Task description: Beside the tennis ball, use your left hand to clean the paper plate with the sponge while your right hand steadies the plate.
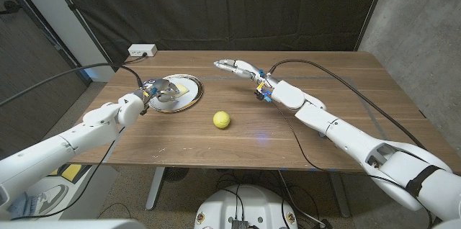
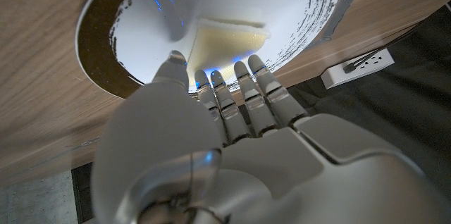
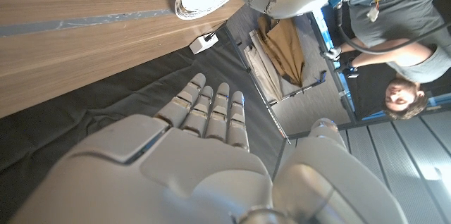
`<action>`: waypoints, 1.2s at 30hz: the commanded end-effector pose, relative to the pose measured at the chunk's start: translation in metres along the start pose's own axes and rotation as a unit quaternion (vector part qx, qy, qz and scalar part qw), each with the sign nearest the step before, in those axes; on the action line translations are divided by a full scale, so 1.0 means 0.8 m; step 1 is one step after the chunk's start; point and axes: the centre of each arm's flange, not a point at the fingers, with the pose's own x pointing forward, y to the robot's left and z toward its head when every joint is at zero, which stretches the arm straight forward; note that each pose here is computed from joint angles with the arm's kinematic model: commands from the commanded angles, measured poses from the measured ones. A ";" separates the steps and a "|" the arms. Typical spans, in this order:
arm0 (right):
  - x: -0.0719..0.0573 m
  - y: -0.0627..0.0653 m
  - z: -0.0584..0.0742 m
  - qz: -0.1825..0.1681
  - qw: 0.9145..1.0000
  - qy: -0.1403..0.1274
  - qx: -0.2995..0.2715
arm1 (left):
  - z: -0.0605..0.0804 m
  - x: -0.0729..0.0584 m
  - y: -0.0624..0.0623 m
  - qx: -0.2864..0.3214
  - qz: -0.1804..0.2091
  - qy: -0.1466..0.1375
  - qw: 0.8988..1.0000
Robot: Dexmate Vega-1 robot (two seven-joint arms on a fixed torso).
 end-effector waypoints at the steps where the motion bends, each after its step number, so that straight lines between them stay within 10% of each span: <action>1: 0.041 0.030 0.008 0.041 0.996 -0.026 -0.069 | -0.005 -0.006 -0.001 -0.003 -0.003 0.004 1.000; 36: 0.105 0.094 0.012 0.167 0.949 -0.081 -0.257 | -0.018 -0.012 0.017 -0.022 0.001 0.024 0.999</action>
